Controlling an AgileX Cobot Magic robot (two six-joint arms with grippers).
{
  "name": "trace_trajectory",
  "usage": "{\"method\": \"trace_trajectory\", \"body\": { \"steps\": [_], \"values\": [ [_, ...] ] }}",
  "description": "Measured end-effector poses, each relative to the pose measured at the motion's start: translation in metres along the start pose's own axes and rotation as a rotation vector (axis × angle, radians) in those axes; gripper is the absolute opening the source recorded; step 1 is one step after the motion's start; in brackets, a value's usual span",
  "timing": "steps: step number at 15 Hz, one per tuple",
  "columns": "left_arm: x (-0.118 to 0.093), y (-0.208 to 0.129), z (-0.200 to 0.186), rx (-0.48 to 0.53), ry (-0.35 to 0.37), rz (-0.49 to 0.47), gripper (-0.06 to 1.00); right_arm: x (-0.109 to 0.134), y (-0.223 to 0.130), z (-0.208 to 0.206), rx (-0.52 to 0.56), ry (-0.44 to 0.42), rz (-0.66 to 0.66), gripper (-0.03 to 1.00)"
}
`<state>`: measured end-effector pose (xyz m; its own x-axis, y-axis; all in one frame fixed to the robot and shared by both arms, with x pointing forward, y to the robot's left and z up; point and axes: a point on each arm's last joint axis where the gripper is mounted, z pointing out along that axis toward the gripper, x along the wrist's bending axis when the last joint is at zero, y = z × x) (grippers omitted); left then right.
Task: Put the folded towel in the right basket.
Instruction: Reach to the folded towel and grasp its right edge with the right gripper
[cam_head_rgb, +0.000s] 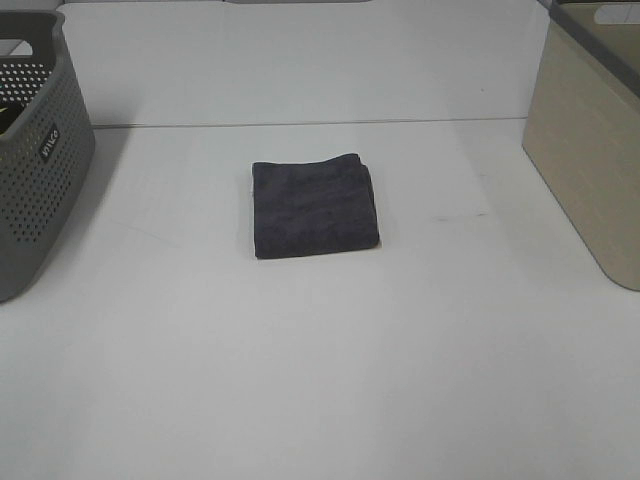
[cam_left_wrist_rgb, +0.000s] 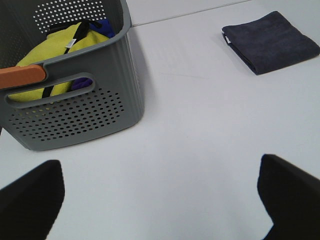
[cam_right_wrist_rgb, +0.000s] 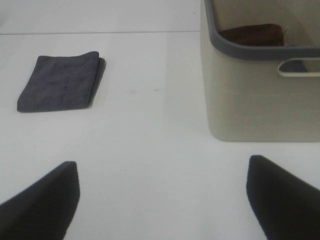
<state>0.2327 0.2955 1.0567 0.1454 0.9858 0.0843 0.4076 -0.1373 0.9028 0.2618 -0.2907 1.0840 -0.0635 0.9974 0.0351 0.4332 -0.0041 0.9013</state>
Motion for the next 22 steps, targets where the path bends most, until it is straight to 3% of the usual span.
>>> {"method": "trace_trajectory", "body": {
  "steps": [3,6,9,13,16,19,22],
  "values": [
    [0.000,0.000,0.000,0.000,0.000,0.000,0.99,-0.003,0.058,0.034,0.044,0.007,0.030,0.81],
    [0.000,0.000,0.000,0.000,0.000,0.000,0.99,-0.001,0.117,0.080,0.116,0.069,0.099,0.76],
    [0.000,0.000,0.000,0.000,0.000,0.000,0.99,-0.002,0.155,0.138,0.199,0.130,0.082,0.75],
    [0.000,0.000,0.000,0.000,0.000,0.000,0.99,-0.004,0.175,0.207,0.313,0.173,0.101,0.75],
    [0.000,0.000,0.000,0.000,0.000,0.000,0.99,0.001,0.190,0.262,0.342,0.211,0.051,0.75],
    [0.000,0.000,0.000,0.000,0.000,0.000,0.99,0.040,0.185,0.302,0.400,0.281,-0.046,0.75],
    [0.000,0.000,0.000,0.000,0.000,0.000,0.99,0.064,0.170,0.339,0.486,0.334,-0.046,0.75]
  ]
}}
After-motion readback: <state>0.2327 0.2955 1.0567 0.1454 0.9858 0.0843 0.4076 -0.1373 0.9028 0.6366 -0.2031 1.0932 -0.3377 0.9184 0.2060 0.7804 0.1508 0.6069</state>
